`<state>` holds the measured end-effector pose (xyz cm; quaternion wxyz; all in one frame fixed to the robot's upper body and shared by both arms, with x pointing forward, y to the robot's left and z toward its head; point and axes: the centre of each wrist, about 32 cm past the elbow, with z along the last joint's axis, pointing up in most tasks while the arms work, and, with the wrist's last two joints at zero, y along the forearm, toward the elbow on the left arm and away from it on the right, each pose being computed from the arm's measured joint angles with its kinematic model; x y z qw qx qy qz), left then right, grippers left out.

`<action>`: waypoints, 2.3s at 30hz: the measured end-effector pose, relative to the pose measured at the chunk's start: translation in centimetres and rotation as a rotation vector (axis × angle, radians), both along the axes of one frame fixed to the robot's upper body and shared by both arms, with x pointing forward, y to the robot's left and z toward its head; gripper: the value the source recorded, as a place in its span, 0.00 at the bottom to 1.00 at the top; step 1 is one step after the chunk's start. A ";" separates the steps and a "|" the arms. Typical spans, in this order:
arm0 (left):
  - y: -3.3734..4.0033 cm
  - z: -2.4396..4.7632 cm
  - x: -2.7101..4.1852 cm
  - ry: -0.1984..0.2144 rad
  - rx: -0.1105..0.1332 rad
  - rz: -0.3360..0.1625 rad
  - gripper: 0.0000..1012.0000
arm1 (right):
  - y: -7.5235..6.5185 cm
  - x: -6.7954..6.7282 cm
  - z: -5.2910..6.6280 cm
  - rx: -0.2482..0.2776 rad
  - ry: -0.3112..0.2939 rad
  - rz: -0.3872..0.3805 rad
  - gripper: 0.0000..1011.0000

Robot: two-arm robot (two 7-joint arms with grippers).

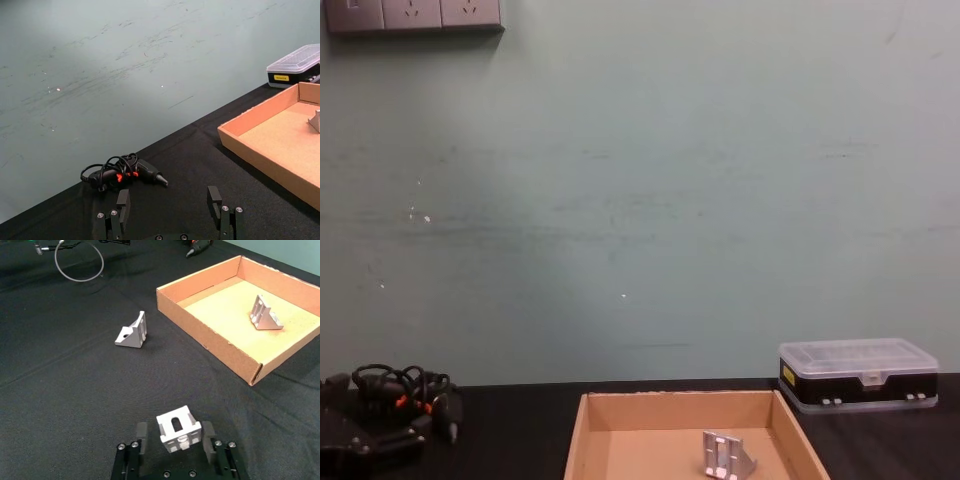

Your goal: Use one hand to pick up the angle iron from the table and place it into the box.

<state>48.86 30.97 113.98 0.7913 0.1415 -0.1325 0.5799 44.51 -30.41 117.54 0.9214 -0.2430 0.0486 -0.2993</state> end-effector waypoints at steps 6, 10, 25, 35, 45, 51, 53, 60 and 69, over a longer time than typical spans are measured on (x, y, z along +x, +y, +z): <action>0.00 0.00 0.00 0.000 0.000 0.000 1.00 | 0.0 0.0 0.0 0.001 0.000 0.000 0.53; 0.00 0.00 0.00 0.000 0.000 0.000 1.00 | 0.0 0.0 0.0 0.001 0.000 0.000 0.46; 0.00 0.00 0.00 0.000 0.000 0.000 1.00 | 0.0 0.0 0.0 0.002 -0.001 0.000 0.46; 0.00 0.00 0.00 0.000 0.000 0.000 1.00 | 1.3 0.8 2.3 0.051 -0.081 0.046 0.46; 0.00 0.00 0.00 0.000 0.000 0.000 1.00 | 4.2 4.8 4.1 0.060 -0.115 0.077 0.46; 0.00 0.00 0.00 0.000 0.000 0.000 1.00 | 5.8 7.6 4.5 0.043 -0.110 0.068 0.46; 0.00 0.00 0.00 0.000 0.000 0.000 1.00 | 6.2 8.2 4.5 0.042 -0.108 0.064 0.46; 0.00 0.00 0.00 0.000 0.000 0.000 1.00 | 7.4 10.4 4.2 0.048 -0.094 0.028 0.46; 0.00 0.00 0.00 0.000 0.000 0.000 1.00 | 8.8 13.4 3.3 0.062 -0.056 -0.021 0.46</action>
